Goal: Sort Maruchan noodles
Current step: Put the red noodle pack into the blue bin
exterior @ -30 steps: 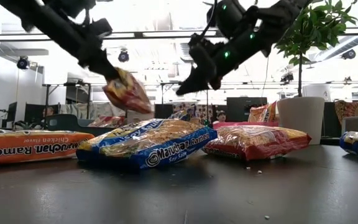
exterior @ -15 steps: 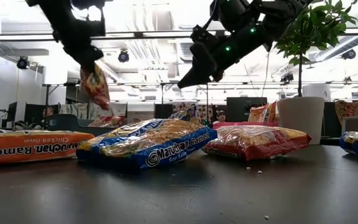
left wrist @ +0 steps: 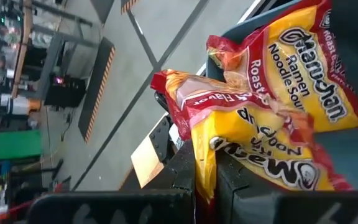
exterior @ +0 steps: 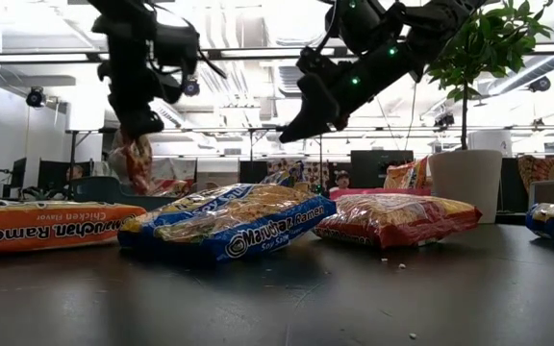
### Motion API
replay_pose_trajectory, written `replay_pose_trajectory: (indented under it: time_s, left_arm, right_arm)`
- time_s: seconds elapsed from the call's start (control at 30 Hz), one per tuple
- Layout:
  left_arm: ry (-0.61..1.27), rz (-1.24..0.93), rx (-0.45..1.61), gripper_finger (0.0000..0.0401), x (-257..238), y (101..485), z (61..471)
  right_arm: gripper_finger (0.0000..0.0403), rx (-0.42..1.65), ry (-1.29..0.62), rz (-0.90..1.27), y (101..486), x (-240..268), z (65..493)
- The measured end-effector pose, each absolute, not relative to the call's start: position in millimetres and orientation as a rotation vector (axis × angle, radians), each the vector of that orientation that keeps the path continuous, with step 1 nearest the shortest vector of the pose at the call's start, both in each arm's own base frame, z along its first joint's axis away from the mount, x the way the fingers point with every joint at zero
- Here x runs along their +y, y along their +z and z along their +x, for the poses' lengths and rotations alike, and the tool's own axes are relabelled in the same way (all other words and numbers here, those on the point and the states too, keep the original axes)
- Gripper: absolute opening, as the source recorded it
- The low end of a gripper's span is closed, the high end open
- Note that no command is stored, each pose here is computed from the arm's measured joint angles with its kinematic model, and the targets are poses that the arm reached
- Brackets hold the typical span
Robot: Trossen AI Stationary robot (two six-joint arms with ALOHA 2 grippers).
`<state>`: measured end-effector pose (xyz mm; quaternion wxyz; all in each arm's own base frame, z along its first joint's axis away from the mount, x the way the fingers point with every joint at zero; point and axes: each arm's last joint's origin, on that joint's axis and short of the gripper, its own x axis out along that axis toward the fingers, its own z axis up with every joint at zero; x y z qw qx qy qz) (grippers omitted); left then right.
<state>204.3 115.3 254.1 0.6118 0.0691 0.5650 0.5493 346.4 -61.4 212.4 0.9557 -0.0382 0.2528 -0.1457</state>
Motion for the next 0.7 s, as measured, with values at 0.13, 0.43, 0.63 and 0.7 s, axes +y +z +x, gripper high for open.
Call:
replay_pose_trajectory:
  time_s: [0.13,0.43,0.63,0.7]
  left_arm:
    - [1.255,0.181,1.384,0.0,123,241,220]
    - [1.249,0.24,1.559,0.0001,138,208,251]
    - [1.267,0.22,1.531,0.0016,144,209,263]
    - [1.265,0.189,1.509,0.0022,145,212,266]
  right_arm:
    - [0.0009,0.516,-0.298,-0.077,212,-62,346]
    - [0.0009,0.522,-0.297,-0.076,210,-62,345]
    - [0.0009,0.531,-0.296,-0.075,207,-62,344]
    - [0.0009,0.533,-0.296,-0.075,207,-62,344]
